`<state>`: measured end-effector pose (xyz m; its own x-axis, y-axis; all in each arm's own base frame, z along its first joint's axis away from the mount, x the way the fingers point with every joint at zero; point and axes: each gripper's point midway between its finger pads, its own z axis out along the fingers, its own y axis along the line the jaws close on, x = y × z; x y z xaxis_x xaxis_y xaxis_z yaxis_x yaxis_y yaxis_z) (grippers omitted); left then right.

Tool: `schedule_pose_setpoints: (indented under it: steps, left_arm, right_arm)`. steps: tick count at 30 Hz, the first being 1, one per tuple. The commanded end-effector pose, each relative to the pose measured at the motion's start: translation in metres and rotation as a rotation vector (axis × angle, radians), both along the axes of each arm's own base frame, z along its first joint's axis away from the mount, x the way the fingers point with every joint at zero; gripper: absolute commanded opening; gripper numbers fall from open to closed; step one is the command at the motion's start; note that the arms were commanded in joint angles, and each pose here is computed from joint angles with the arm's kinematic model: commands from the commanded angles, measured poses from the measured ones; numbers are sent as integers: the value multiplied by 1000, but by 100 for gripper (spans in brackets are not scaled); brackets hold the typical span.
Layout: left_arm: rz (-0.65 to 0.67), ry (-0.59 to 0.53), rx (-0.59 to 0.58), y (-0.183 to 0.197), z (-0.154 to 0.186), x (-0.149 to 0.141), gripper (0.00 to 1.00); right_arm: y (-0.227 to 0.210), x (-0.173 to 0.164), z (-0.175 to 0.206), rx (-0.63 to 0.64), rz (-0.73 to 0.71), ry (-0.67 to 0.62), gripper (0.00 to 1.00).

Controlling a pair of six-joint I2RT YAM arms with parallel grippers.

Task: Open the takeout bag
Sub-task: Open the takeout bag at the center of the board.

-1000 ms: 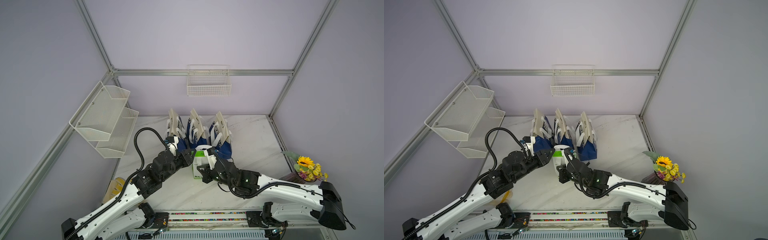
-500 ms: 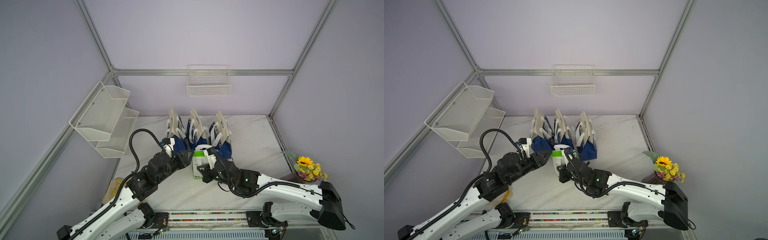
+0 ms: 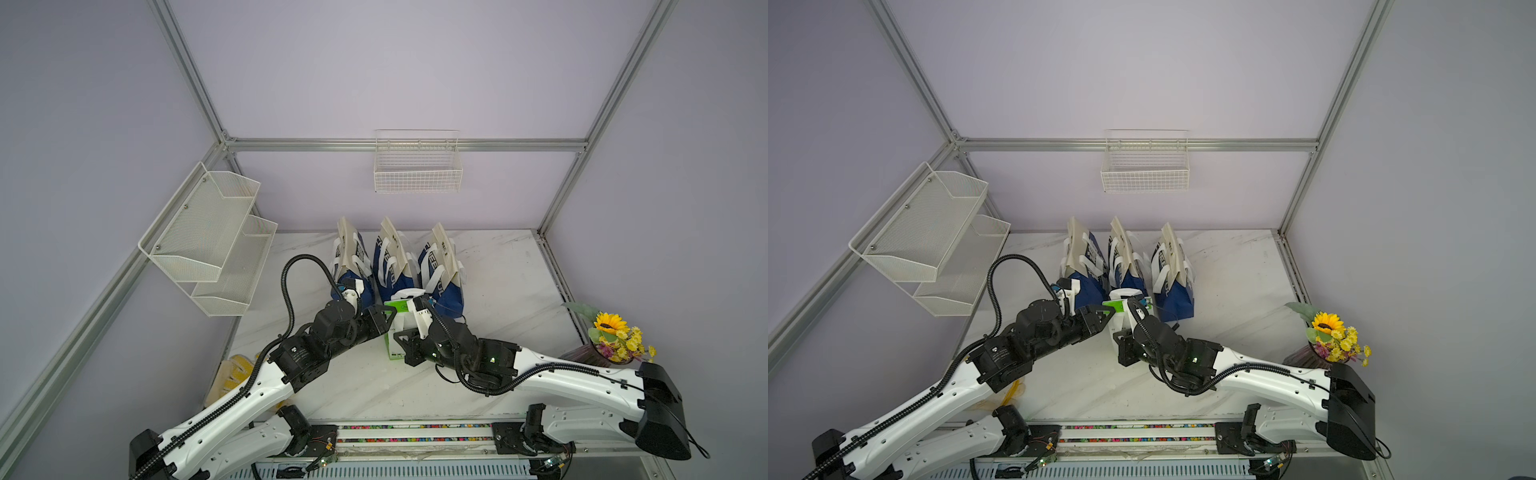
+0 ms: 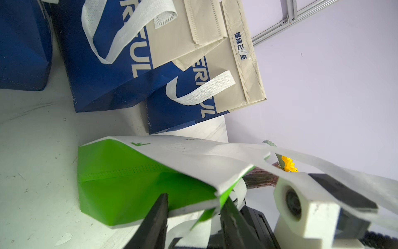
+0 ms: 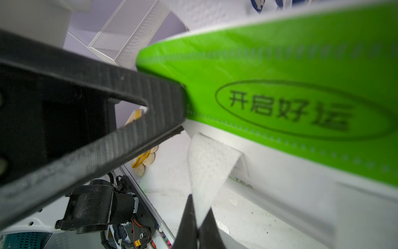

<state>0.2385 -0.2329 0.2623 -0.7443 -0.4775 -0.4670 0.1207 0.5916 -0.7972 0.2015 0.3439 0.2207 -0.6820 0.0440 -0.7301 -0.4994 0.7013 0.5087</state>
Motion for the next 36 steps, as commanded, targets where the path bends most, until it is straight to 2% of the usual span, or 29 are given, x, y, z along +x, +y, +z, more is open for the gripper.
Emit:
schedule_pose_setpoints:
  steps: [1, 10, 23, 31, 34, 36]
  left_arm:
    - [18, -90, -85, -3, 40, 9, 41]
    - [-12, -105, -101, -11, 55, 10, 37]
    - [-54, -75, -60, -15, 50, 5, 20]
    - [-91, -62, -66, -22, 51, 1, 21]
    - [-99, -55, -62, -24, 50, -1, 27]
    - [-100, -53, -59, -24, 49, -2, 27]
  right_arm:
    - [1, 2, 7, 27, -9, 2, 0]
    - [-1, 2, 4, 21, -14, 5, 0]
    - [-1, 5, -2, 6, -26, 11, 0]
    - [-1, 8, -6, 1, -42, 13, 0]
    - [0, 9, -8, -4, -45, 14, 0]
    - [-1, 11, -9, -6, -50, 14, 0]
